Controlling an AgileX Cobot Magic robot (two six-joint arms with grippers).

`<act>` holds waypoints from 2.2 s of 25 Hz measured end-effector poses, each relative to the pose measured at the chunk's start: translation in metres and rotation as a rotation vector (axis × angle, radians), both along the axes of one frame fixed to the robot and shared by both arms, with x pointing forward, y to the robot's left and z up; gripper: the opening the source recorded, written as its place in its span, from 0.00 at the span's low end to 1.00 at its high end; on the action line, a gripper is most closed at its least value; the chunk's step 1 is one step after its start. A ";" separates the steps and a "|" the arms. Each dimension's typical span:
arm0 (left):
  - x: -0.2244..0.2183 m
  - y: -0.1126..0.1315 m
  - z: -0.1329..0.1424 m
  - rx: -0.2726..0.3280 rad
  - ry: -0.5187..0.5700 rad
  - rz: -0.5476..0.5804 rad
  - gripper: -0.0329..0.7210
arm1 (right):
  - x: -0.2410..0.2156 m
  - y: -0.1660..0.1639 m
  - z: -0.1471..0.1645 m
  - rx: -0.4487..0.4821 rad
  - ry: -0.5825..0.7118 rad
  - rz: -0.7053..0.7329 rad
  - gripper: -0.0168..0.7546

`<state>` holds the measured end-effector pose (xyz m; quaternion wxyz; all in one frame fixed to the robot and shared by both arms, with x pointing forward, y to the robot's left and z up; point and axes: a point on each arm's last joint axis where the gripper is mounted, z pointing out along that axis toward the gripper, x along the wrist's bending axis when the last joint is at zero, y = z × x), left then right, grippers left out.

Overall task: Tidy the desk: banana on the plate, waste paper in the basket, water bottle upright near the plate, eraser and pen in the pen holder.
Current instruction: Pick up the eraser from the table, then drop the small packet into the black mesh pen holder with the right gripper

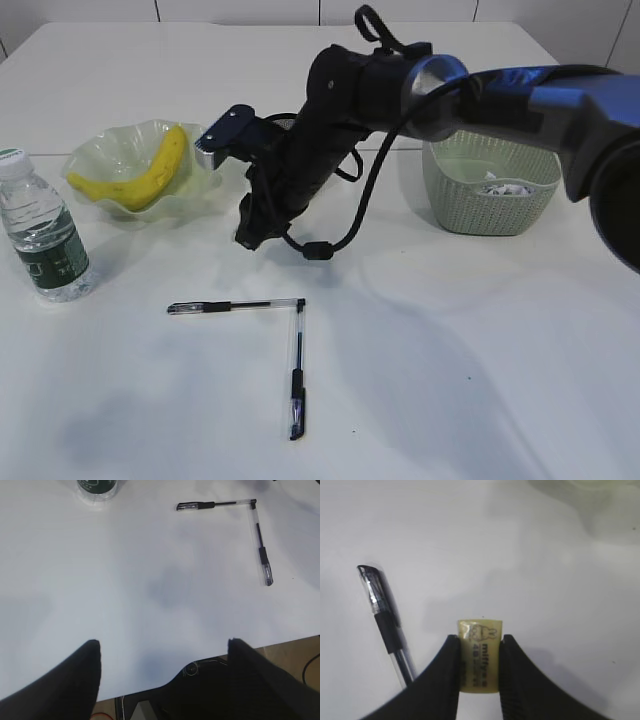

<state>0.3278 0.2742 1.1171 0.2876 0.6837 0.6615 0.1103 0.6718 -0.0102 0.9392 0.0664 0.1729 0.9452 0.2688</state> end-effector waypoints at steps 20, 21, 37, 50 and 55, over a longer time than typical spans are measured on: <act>0.000 0.000 0.000 0.000 -0.002 0.000 0.79 | 0.046 -0.066 0.063 0.149 -0.237 -0.237 0.22; 0.000 0.000 0.000 0.000 -0.002 0.000 0.79 | 0.048 -0.066 0.065 0.164 -0.259 -0.251 0.22; 0.000 0.000 0.000 0.000 -0.003 0.000 0.79 | 0.080 -0.066 0.045 0.331 -0.463 -0.477 0.22; 0.000 0.000 0.000 0.000 -0.003 0.000 0.79 | 0.085 -0.066 0.034 0.359 -0.468 -0.527 0.22; 0.000 0.000 0.000 0.000 -0.003 0.000 0.79 | 0.085 -0.066 0.034 0.377 -0.454 -0.541 0.22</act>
